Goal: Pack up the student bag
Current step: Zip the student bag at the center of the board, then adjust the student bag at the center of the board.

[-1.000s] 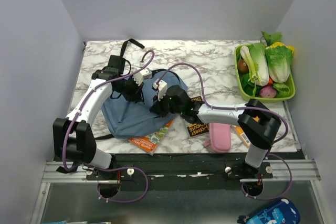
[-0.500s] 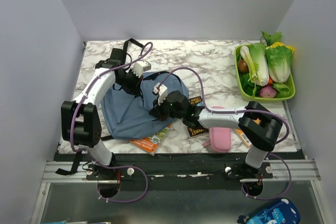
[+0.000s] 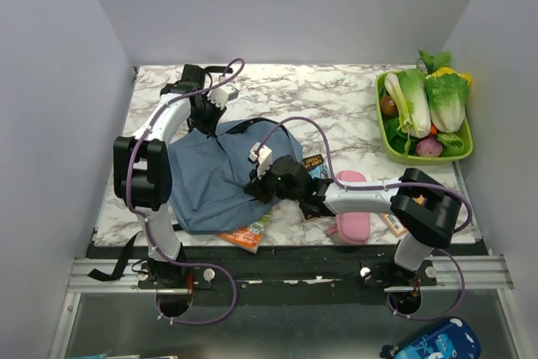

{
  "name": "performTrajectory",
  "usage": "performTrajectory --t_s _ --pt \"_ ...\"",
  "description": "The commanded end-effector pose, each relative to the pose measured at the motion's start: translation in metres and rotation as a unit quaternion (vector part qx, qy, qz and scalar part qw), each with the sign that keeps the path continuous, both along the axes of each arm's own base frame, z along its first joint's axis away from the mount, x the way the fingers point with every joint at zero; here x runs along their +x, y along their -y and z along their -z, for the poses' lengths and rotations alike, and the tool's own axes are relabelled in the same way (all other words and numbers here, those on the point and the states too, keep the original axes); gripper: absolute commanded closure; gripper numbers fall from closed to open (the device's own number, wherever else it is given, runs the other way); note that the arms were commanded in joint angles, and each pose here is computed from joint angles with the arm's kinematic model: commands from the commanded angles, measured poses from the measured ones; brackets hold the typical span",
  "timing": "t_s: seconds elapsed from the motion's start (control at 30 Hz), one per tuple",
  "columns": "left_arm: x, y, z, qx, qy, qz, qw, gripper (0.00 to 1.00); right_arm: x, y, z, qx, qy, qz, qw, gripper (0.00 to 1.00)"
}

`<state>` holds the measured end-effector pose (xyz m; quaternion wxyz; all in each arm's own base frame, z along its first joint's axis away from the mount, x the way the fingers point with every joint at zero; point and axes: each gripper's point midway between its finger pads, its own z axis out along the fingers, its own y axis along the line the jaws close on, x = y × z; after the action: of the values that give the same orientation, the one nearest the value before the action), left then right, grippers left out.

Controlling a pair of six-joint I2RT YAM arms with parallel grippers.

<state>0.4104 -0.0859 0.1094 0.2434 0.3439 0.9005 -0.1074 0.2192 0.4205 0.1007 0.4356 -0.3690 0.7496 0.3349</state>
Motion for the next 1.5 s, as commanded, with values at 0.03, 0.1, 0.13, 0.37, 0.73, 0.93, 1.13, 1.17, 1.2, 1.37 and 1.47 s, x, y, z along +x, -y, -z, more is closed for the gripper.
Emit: performTrajectory --t_s 0.03,0.1,0.13,0.37,0.73,0.93,1.13,1.17,1.2,1.37,1.47 --pt "0.06 -0.033 -0.002 0.054 0.066 -0.074 0.994 1.0 -0.03 0.006 0.014 -0.031 -0.031 -0.029 0.999 0.98" --pt "0.06 -0.024 -0.005 0.028 0.058 -0.075 0.995 0.96 -0.023 0.002 0.003 -0.024 -0.03 -0.012 0.999 0.81" --pt "0.056 -0.021 -0.006 0.02 0.048 -0.075 0.996 0.76 -0.018 0.001 -0.005 -0.019 -0.026 -0.001 0.999 0.75" --pt "0.001 -0.017 -0.063 -0.043 0.046 -0.069 0.996 0.12 0.075 0.042 -0.071 0.011 0.013 0.116 0.993 0.38" --pt "-0.115 -0.117 0.012 -0.012 -0.099 -0.177 0.979 0.01 0.203 0.115 -0.029 -0.147 -0.016 0.25 0.957 0.28" --pt "-0.143 -0.101 0.04 -0.045 -0.152 -0.177 0.972 0.01 0.201 0.117 0.009 -0.186 -0.056 0.233 0.953 0.28" --pt "-0.114 -0.102 0.051 -0.064 -0.156 -0.204 0.964 0.62 0.189 0.11 0.02 -0.166 -0.096 0.217 0.957 0.45" --pt "-0.107 -0.104 0.054 -0.062 -0.159 -0.209 0.963 0.74 0.185 0.112 0.02 -0.163 -0.101 0.218 0.957 0.57" --pt "-0.085 -0.108 0.04 -0.063 -0.132 -0.214 0.966 0.84 0.185 0.11 0.015 -0.154 -0.098 0.218 0.959 0.63" --pt "-0.013 -0.11 -0.009 -0.081 -0.072 -0.236 0.966 1.0 0.176 0.114 -0.041 -0.09 -0.065 0.229 0.967 0.93" --pt "0.033 -0.098 -0.052 -0.087 -0.019 -0.22 0.971 1.0 0.162 0.111 -0.064 -0.057 -0.071 0.211 0.973 0.96"
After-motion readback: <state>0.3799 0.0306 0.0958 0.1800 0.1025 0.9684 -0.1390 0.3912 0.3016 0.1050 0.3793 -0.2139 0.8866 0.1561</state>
